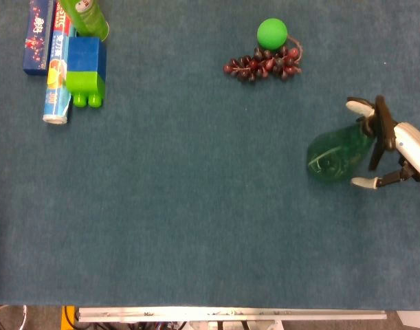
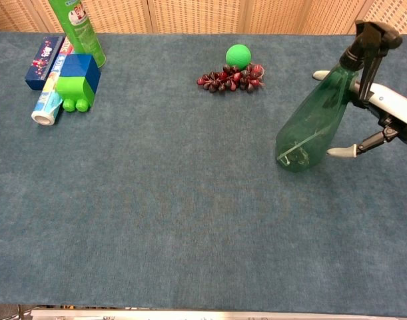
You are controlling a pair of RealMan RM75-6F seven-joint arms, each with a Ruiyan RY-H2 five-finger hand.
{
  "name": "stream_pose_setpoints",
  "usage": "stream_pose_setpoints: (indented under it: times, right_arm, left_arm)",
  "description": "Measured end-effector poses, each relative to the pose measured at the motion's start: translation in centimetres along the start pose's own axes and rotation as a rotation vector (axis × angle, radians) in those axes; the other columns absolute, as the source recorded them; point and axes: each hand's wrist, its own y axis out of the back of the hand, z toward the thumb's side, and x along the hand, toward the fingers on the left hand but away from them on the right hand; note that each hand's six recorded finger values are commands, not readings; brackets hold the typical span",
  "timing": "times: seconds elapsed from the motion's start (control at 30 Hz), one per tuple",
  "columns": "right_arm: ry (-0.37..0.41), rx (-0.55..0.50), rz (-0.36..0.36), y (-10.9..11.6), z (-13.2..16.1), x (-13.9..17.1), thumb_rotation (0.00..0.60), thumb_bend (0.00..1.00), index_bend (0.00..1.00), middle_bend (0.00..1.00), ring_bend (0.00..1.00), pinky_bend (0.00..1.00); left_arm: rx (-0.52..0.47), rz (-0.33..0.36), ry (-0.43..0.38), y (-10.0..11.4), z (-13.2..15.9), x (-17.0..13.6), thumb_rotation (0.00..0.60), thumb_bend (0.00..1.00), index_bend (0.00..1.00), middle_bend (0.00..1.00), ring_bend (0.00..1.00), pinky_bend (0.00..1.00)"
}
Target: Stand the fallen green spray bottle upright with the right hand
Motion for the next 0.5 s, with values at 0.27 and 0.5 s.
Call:
stream_pose_setpoints:
  times: [0.27,0.5]
  right_arm:
    - [-0.032,0.133,-0.023,2.0,1.3,1.2,0.600,0.00,0.01,0.02,0.00,0.18]
    - [-0.156,0.349,-0.037,4.5,2.6,3.1,0.600,0.00,0.01,0.03,0.00,0.17]
  left_arm:
    - [0.003,-0.003,-0.009,-0.1,0.2,-0.1,0.600,0.00,0.39,0.35,0.26,0.41]
    - [0.009,-0.003,-0.009,-0.2,0.3,-0.1,0.600,0.00,0.39,0.35,0.26,0.41]
